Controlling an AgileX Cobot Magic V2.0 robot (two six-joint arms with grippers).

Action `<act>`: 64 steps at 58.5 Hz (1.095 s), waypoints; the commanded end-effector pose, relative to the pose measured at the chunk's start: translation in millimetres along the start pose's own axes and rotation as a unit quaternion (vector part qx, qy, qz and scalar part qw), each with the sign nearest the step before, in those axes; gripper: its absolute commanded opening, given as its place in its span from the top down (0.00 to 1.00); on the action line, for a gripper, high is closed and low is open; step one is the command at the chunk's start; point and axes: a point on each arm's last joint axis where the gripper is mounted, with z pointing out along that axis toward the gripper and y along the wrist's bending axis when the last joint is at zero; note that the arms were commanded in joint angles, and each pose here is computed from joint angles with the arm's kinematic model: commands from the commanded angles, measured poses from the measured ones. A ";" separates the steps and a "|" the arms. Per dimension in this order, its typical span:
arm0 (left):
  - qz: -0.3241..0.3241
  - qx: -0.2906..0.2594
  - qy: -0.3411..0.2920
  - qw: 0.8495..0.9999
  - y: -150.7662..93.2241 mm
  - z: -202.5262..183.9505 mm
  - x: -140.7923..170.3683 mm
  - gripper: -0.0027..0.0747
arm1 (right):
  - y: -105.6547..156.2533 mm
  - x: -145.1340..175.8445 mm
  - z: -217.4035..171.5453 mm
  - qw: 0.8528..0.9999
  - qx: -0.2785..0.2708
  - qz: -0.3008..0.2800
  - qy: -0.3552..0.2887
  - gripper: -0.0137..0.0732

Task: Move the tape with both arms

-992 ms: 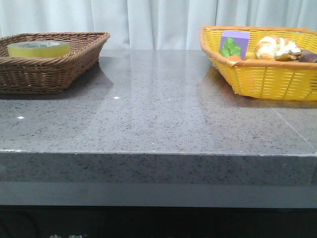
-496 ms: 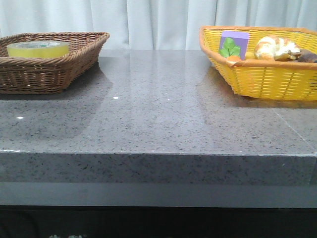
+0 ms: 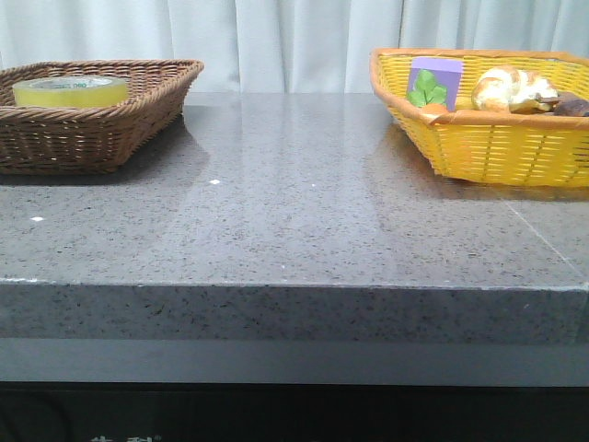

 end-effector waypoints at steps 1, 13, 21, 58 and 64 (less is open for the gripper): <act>-0.004 -0.010 -0.084 0.996 -2.1 -13.7 -3.0 0.34 | 0.3 -12.4 -4.1 0.999 0.000 0.001 -0.042 0.36; -0.005 -0.028 -0.152 0.988 -3.9 -24.0 12.5 0.34 | 0.3 -12.4 -4.1 0.999 0.000 0.001 -0.042 0.36; -0.020 -0.018 -0.162 0.986 -5.4 -24.4 11.8 0.34 | 0.3 -12.4 -4.1 0.999 0.000 0.001 -0.042 0.36; -0.028 -0.022 -0.191 0.981 -4.4 -26.3 6.9 0.99 | 0.3 -12.5 -4.1 0.999 0.000 0.001 -0.043 0.97; -0.028 -0.022 -0.191 0.981 -4.4 -26.3 6.9 0.99 | 0.3 -12.5 -4.1 0.999 0.000 0.001 -0.043 0.98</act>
